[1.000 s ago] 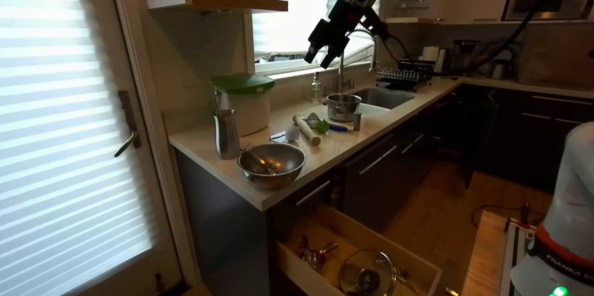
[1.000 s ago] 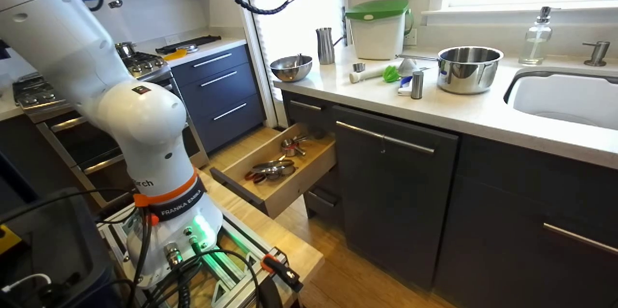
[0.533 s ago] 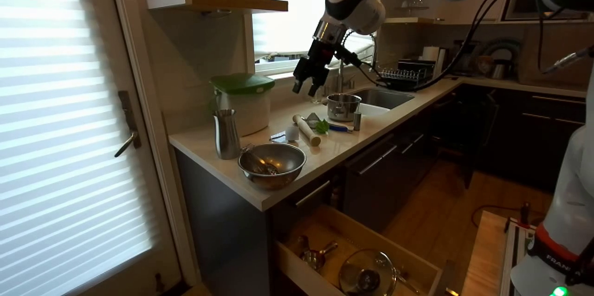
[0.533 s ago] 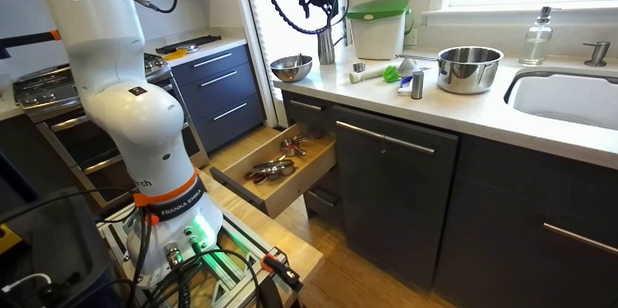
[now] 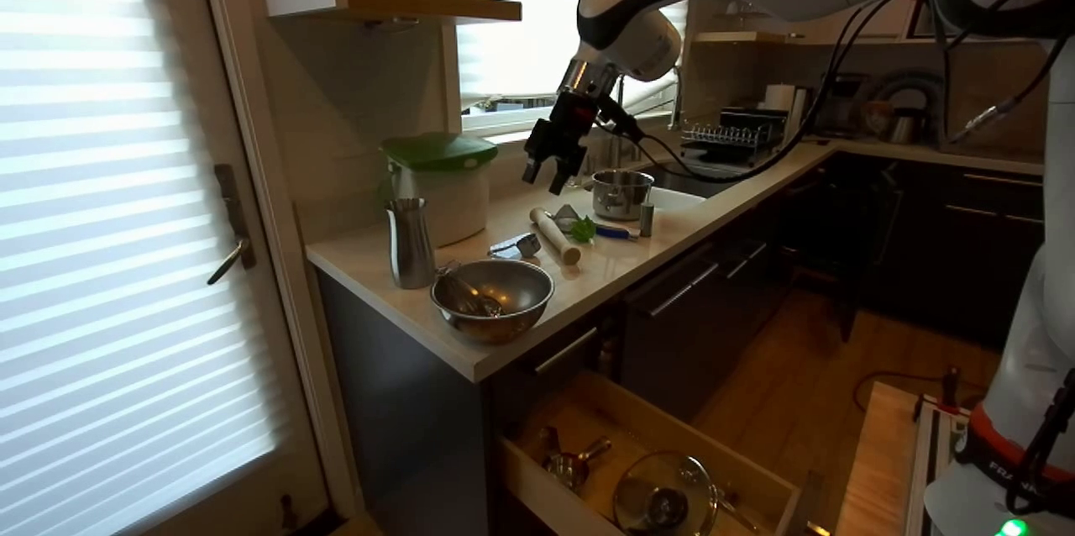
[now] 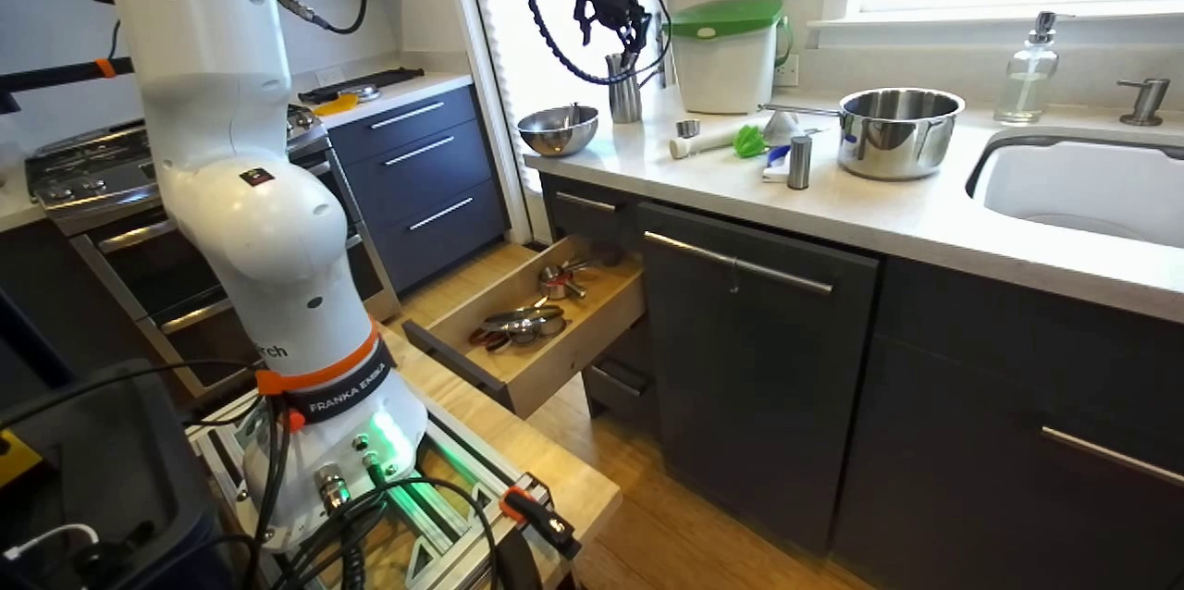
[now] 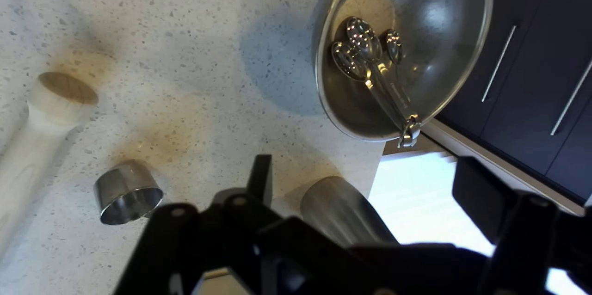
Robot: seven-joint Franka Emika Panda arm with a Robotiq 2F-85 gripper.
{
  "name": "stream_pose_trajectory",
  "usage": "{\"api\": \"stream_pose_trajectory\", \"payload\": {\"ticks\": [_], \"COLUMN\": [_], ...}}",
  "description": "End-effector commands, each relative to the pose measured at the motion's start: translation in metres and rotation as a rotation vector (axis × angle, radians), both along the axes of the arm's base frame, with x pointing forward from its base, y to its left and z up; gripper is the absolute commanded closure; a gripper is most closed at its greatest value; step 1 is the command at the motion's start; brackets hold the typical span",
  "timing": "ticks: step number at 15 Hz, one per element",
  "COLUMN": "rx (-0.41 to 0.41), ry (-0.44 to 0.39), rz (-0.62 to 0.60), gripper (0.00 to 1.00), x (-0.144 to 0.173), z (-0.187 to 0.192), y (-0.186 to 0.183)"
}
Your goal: Put the measuring spoons in the pot
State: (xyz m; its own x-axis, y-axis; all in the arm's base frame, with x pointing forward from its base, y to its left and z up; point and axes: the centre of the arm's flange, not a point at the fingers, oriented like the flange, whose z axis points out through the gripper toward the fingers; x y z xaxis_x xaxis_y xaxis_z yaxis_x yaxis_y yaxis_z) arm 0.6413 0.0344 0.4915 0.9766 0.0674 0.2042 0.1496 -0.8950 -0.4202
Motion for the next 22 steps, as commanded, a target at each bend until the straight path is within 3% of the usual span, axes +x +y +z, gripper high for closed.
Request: {"api": "stream_pose_trajectory", "payload": {"ticks": [1,4,10,11,12,16,18,22], "rx": [0.000,-0.048,-0.406,-0.411,-0.361,-0.386,-0.412,-0.363], "ry": [-0.001,-0.071,-0.138,-0.128,-0.150,-0.148,-0.165,-0.203], "rz": [0.000,0.015,0.062,0.105,0.083,0.099,0.162,0.266], "gripper": [0.00,0.00,0.00,0.00,0.00,0.00,0.00,0.00], "x": [0.000,-0.012,-0.020,-0.020,-0.016,-0.017,-0.003,0.011], "z": [0.000,0.017,0.049,0.047,0.050,0.048,0.061,0.083], "y": [0.000,0.017,0.081,0.080,0.078,0.081,0.115,0.170]}}
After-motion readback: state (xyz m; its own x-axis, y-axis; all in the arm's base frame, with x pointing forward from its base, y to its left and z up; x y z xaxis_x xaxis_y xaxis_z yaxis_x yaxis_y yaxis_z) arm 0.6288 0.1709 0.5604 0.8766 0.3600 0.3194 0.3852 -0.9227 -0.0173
